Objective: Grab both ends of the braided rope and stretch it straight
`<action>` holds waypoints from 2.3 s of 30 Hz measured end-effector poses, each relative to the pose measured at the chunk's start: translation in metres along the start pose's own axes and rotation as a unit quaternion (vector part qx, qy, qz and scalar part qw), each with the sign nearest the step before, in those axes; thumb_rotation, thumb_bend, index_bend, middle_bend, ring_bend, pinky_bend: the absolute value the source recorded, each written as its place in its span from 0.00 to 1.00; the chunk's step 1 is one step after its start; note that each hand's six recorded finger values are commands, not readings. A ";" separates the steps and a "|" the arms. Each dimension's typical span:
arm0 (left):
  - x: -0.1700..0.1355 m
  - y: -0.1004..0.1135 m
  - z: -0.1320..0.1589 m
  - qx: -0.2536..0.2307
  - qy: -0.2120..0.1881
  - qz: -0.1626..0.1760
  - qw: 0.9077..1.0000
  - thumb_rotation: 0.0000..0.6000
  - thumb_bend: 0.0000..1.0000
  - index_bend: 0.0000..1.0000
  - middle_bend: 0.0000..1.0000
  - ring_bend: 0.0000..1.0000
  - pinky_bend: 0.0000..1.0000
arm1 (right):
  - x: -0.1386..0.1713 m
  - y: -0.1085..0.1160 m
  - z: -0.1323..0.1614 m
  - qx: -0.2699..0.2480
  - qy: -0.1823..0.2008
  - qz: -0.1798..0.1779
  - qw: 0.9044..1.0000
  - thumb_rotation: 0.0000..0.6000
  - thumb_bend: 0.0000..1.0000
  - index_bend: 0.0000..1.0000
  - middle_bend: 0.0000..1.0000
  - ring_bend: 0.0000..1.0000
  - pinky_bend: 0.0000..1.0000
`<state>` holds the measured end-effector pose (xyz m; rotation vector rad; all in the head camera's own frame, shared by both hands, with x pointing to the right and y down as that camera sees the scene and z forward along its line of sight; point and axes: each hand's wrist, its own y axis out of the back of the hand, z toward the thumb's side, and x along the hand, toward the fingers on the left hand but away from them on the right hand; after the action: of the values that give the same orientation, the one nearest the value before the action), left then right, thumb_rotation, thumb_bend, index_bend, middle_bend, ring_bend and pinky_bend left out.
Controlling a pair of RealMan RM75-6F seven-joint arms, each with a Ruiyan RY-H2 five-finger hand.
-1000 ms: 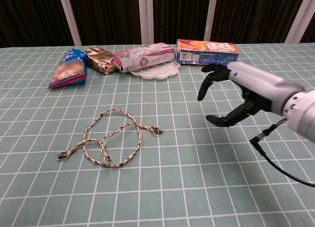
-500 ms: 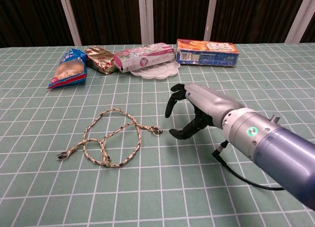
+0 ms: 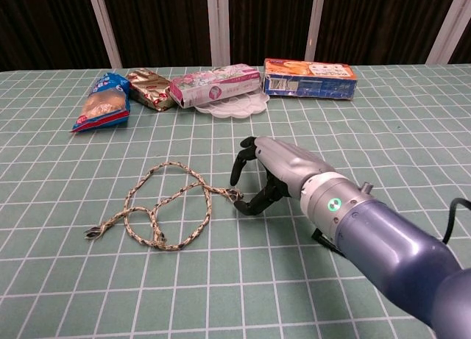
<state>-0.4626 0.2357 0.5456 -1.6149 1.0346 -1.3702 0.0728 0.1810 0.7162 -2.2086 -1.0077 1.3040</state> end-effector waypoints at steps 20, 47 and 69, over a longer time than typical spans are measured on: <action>-0.001 0.000 -0.003 -0.002 0.005 -0.001 1.000 1.00 0.12 0.02 0.00 0.00 0.00 | -0.013 -0.013 0.008 0.001 0.000 0.003 1.000 1.00 0.43 0.56 0.12 0.00 0.00; 0.016 -0.021 0.056 -0.020 -0.044 -0.063 0.997 1.00 0.29 0.34 0.02 0.00 0.00 | 0.006 0.048 -0.014 0.000 -0.013 -0.034 0.999 1.00 0.49 0.60 0.13 0.00 0.00; 0.064 -0.099 0.144 -0.029 -0.029 -0.123 0.992 1.00 0.36 0.45 0.08 0.00 0.00 | 0.023 0.072 -0.030 -0.008 -0.025 -0.036 0.999 1.00 0.49 0.60 0.13 0.00 0.00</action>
<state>-0.3041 0.2209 0.6419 -1.8634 0.8692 -1.4534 0.1344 0.1509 0.6717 -2.1389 -1.1092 1.3305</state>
